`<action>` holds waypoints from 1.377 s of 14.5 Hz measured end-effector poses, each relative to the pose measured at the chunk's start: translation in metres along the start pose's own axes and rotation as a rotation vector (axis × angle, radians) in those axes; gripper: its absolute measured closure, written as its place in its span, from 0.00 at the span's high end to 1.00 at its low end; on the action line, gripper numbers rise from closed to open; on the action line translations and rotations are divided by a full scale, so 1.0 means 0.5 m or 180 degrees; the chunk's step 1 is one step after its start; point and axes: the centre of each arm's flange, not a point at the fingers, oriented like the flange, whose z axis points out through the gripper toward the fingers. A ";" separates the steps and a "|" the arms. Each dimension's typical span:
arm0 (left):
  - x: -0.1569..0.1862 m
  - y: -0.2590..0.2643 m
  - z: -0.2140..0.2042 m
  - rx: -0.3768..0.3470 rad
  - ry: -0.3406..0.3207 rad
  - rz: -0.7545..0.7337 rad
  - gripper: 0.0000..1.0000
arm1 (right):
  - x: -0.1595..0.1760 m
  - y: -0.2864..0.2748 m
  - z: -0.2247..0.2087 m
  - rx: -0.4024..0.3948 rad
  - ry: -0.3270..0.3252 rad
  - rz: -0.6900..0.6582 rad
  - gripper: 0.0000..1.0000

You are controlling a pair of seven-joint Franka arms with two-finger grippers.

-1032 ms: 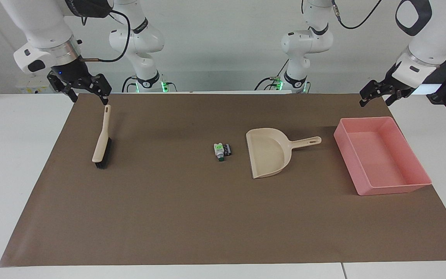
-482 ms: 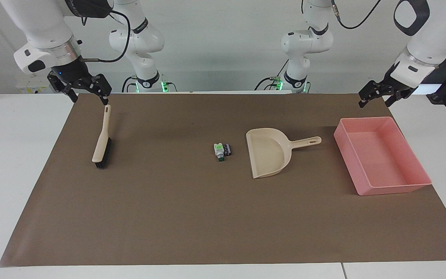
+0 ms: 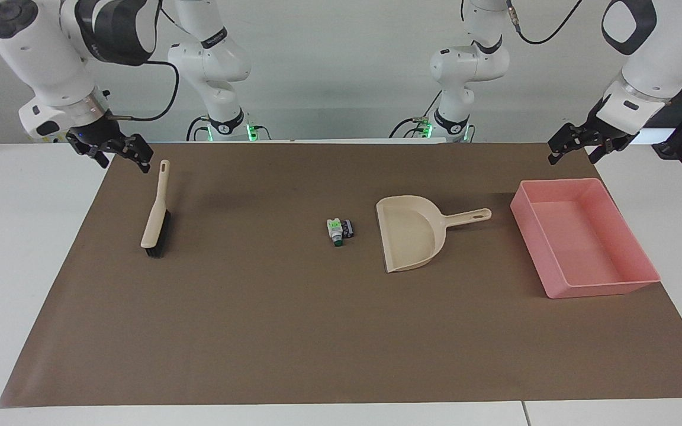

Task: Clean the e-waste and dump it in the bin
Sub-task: 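Move the left gripper toward the dustpan handle while the right gripper reaches the brush, then grasp the dustpan handle with the left gripper while the right gripper grasps the brush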

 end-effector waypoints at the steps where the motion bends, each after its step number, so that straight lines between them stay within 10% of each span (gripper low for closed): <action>1: 0.002 0.005 -0.001 0.0003 0.0025 0.0016 0.99 | -0.019 0.023 0.056 0.0013 -0.0075 0.0020 1.00; 8: 0.038 0.102 0.043 0.0073 0.0297 0.1097 0.99 | -0.101 0.089 0.349 0.0087 -0.0306 0.0015 1.00; 15: 0.060 0.239 0.198 0.0242 0.0434 0.3297 0.99 | -0.135 0.086 0.401 0.0133 -0.0452 -0.0136 0.97; 20: 0.035 0.252 0.329 0.0233 0.0158 0.3859 0.99 | -0.136 0.088 0.397 0.0134 -0.0436 -0.0175 0.80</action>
